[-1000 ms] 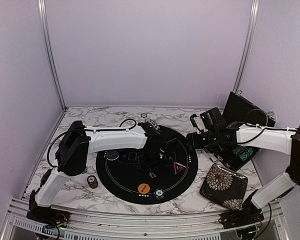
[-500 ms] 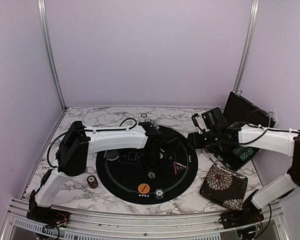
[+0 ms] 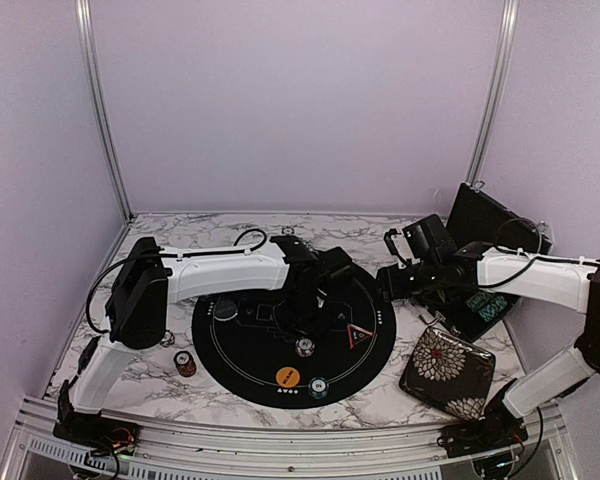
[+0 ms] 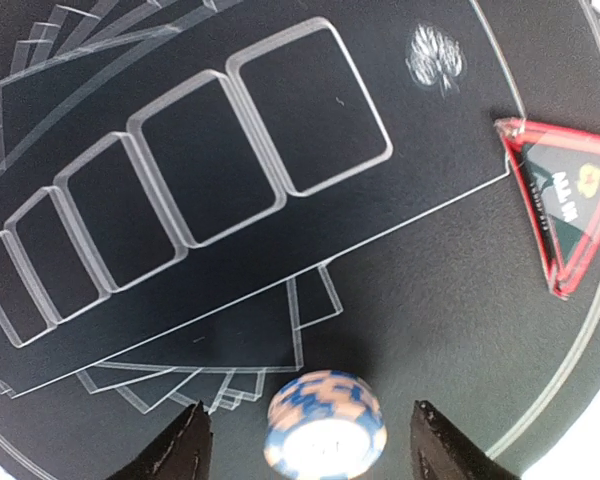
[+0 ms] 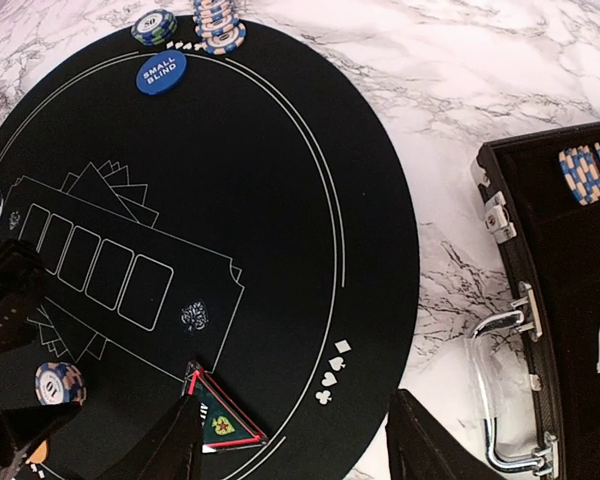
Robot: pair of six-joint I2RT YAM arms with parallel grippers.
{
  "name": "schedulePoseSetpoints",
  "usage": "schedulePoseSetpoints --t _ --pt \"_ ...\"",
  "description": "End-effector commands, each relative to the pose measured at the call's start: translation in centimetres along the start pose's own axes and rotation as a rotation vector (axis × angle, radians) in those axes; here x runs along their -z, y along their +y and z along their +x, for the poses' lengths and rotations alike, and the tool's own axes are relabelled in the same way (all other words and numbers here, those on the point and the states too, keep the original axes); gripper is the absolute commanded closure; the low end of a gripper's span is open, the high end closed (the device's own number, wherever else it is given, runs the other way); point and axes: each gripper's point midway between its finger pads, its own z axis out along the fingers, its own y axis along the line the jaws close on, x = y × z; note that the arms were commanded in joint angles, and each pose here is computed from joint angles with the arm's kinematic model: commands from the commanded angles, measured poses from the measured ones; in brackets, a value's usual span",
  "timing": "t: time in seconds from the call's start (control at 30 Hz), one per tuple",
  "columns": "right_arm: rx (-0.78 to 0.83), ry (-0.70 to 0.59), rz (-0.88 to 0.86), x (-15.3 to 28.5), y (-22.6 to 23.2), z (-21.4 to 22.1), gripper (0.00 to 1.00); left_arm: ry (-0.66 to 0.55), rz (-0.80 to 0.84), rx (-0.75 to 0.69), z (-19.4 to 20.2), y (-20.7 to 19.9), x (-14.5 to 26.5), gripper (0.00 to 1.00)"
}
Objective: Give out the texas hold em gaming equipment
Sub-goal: Place the poker chips pile at the big blind area, then pick up the pile of poker chips from the pile of poker chips, then adjust the poker chips pile in the big blind area.
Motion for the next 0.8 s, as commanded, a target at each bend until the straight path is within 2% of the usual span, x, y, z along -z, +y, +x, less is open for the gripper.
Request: schedulePoseSetpoints --t 0.0,0.23,0.47,0.77 --pt "0.030 -0.012 -0.026 0.4 1.2 -1.7 0.39 -0.115 0.040 0.039 -2.2 1.9 5.2 0.28" --pt "0.136 0.060 -0.085 -1.0 6.8 -0.4 0.39 -0.211 0.081 0.167 -2.4 8.1 8.8 0.27" --pt "0.281 0.158 -0.129 -2.8 13.6 2.7 0.39 -0.257 0.096 0.281 -1.2 15.0 9.7 0.27" --pt "0.361 0.266 -0.147 -4.8 18.3 6.3 0.39 -0.291 0.119 0.339 0.0 18.7 9.9 0.27"
